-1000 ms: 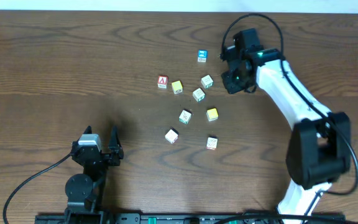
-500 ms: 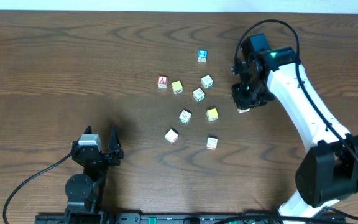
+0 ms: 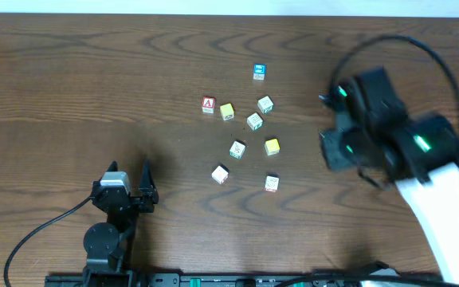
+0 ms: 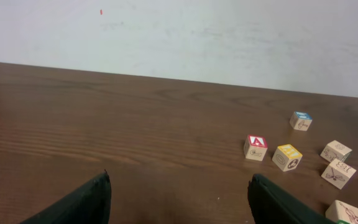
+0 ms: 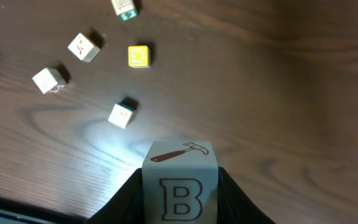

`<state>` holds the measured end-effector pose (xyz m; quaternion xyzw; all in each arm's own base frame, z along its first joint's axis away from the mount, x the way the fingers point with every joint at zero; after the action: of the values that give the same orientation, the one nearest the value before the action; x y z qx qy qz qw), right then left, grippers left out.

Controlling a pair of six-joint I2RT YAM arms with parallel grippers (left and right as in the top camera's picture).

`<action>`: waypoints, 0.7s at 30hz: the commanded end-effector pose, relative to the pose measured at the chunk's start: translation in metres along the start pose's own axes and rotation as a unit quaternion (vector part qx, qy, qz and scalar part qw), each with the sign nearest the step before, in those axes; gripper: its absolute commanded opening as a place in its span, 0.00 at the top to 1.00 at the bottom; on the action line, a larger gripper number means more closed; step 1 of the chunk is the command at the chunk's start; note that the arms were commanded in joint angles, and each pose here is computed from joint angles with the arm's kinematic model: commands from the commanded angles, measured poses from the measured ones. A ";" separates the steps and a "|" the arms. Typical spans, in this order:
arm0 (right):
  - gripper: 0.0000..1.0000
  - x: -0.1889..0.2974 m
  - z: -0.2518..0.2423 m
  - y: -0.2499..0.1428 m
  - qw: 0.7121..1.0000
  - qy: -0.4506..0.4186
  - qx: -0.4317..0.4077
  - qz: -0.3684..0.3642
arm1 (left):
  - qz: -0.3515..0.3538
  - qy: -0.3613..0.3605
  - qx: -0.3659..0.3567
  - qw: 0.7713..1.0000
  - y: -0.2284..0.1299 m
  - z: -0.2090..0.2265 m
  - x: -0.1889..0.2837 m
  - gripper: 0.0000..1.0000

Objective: Lift 5 blocks
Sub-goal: 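Lift the B block and carry it toward the front-right blocks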

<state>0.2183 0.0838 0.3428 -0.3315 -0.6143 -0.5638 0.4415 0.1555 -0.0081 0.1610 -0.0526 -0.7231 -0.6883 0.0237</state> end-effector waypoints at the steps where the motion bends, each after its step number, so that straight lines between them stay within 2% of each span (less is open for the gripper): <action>1: 0.96 0.035 -0.009 -0.021 0.998 -0.014 -0.031 -0.052 | 0.024 0.019 0.004 1.000 -0.010 0.004 0.000 0.29; 4: 0.89 0.052 -0.016 -0.048 0.995 -0.005 -0.054 -0.079 | 0.024 0.019 0.004 1.000 -0.010 0.004 0.000 0.29; 8: 0.86 0.038 -0.021 -0.072 0.994 -0.005 -0.084 -0.073 | 0.024 0.019 0.004 1.000 -0.010 0.004 0.000 0.29; 13: 0.79 -0.028 -0.018 -0.086 0.992 -0.008 -0.116 -0.039 | 0.024 0.019 0.004 1.000 -0.010 0.004 0.000 0.29; 15: 0.78 -0.065 -0.010 -0.085 0.993 0.018 -0.115 -0.028 | 0.024 0.019 0.004 1.000 -0.010 0.004 0.000 0.29; 21: 0.83 -0.141 0.008 -0.069 0.990 0.063 -0.128 0.008 | 0.024 0.019 0.004 1.000 -0.010 0.004 0.000 0.29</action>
<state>0.2018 0.0840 0.2032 -0.3430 -0.5378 -0.6504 0.4124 0.1553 -0.0079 0.1616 -0.0520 -0.7231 -0.6884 0.0245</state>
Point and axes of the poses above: each gripper's point midway between its finger pads, its own x axis back along the fingers, its own z axis along the line the jaws close on, y = z × x, the point moved 9 cm from there along x, back along the fingers, and after that the axes turned 4 degrees about -x, right-handed, at the moved point
